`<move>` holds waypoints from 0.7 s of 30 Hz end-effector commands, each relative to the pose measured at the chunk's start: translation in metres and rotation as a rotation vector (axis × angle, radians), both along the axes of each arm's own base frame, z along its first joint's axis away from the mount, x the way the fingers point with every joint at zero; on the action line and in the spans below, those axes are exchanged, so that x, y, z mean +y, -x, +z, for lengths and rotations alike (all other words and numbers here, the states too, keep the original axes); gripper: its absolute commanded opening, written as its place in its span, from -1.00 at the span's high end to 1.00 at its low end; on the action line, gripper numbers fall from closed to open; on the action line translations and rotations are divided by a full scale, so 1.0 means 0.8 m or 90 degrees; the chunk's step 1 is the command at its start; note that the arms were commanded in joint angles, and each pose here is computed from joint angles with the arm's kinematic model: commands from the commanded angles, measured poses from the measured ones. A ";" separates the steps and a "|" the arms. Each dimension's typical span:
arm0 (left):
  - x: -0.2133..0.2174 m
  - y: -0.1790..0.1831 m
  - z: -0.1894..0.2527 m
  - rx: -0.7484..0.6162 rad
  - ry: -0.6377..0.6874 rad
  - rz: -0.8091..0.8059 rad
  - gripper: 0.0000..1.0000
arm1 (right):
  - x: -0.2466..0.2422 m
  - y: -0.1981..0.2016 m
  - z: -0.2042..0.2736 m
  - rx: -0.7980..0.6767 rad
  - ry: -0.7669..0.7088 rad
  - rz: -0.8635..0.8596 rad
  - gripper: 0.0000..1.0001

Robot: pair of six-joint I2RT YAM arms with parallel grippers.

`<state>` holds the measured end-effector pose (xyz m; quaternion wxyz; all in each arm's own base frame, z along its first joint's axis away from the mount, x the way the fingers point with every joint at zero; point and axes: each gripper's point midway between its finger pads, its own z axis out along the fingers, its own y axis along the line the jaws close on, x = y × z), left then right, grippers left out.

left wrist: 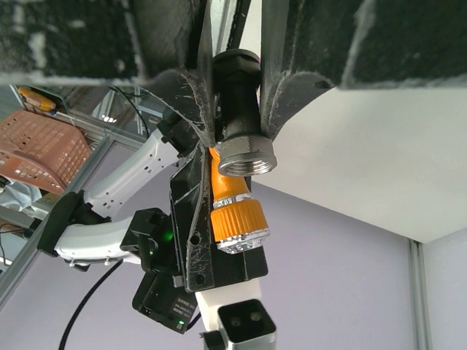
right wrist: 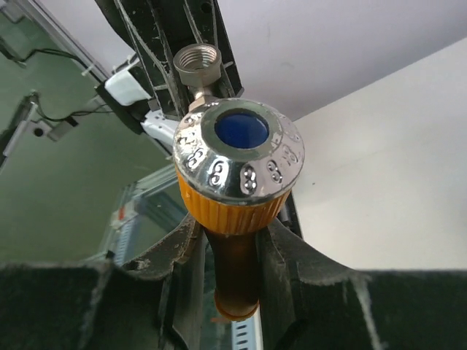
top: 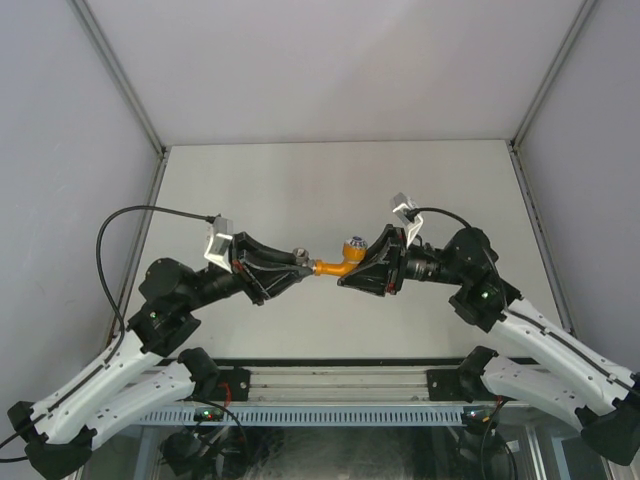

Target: Install the water faucets

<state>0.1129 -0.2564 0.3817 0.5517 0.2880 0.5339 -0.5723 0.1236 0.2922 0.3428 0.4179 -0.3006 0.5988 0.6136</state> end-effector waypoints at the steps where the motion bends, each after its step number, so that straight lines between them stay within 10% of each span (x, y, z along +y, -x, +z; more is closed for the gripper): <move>1: -0.002 0.005 -0.007 -0.087 -0.023 -0.012 0.99 | -0.007 -0.025 0.059 0.093 -0.082 -0.037 1.00; 11: -0.003 -0.013 -0.007 -0.058 -0.014 0.029 0.99 | -0.022 -0.082 0.012 0.075 -0.027 -0.203 0.88; 21: 0.008 -0.020 0.003 -0.021 0.026 0.066 1.00 | -0.048 -0.084 0.006 -0.091 0.010 -0.257 0.00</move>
